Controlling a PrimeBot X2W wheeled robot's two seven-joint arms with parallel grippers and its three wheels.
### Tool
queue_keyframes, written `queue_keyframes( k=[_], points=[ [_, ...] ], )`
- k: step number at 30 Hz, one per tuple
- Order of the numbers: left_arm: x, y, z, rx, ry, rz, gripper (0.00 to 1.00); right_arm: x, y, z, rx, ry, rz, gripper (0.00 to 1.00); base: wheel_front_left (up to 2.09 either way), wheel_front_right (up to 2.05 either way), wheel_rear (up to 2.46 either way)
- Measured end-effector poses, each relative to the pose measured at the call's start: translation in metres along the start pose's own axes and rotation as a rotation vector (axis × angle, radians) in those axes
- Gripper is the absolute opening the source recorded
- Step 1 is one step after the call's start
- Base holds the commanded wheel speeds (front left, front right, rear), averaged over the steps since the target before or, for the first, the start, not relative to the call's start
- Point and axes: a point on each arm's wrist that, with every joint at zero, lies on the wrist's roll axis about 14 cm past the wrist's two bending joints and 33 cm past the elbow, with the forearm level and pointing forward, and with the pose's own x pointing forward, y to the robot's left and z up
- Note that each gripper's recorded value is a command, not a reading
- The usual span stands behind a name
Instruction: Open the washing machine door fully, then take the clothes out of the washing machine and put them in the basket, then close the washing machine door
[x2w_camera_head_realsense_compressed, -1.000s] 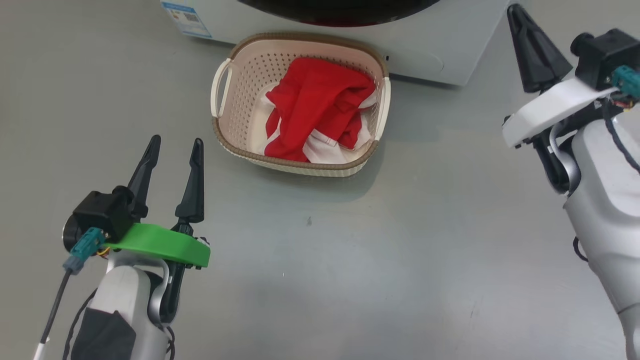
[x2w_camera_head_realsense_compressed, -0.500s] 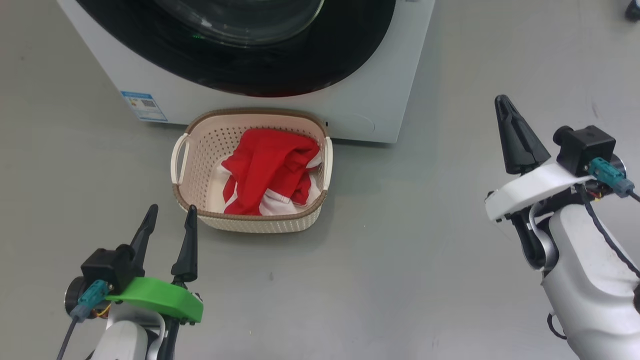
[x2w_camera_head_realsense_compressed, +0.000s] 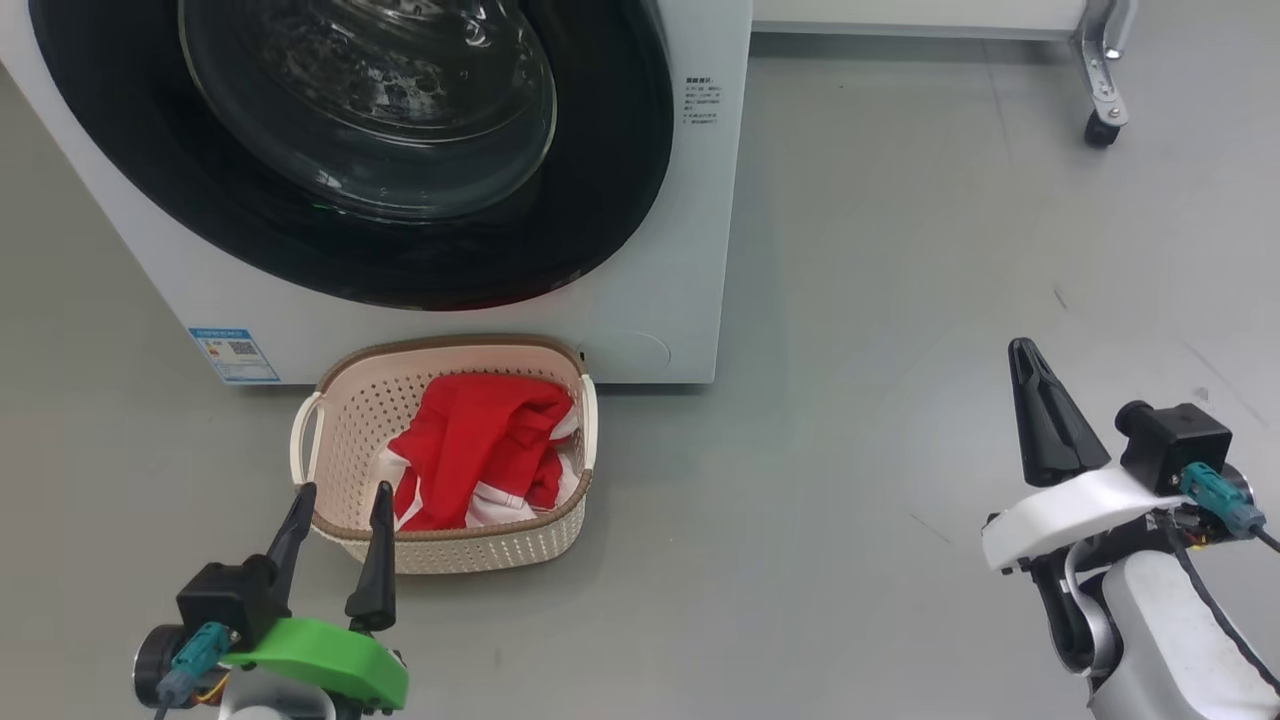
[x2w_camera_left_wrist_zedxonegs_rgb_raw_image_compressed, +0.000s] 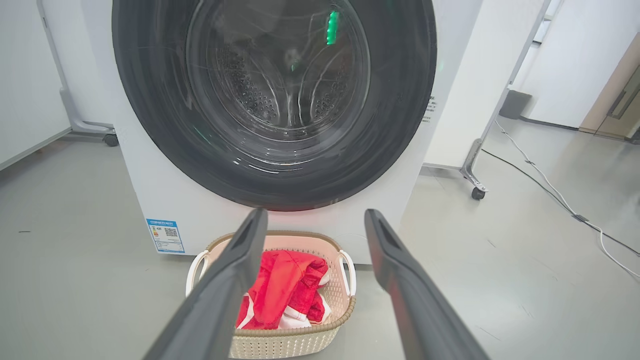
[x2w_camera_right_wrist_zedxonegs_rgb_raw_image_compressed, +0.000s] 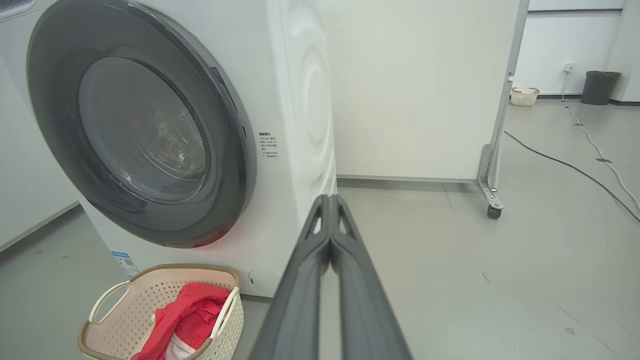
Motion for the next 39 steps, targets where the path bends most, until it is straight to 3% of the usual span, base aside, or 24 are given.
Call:
queue_keyframes(
  k=[6,7,8,39],
  points=[
    [-0.002,-0.015,0.002,0.021,-0.007,-0.047,1.00,-0.023,-0.008,0.006,0.001,-0.026,-0.050,0.00,0.00,0.00,0.00],
    [-0.002,-0.016,0.003,0.024,-0.009,-0.052,1.00,-0.025,-0.010,0.007,-0.006,-0.028,-0.056,0.40,0.00,0.00,0.00],
    [-0.002,-0.018,0.004,0.025,-0.012,-0.055,1.00,-0.028,-0.010,0.005,-0.011,-0.024,-0.058,1.00,0.00,0.00,0.00],
    [-0.004,-0.018,0.011,0.040,-0.037,-0.059,1.00,-0.052,-0.012,-0.001,-0.024,-0.020,-0.085,1.00,0.00,0.00,0.00]
  ],
)
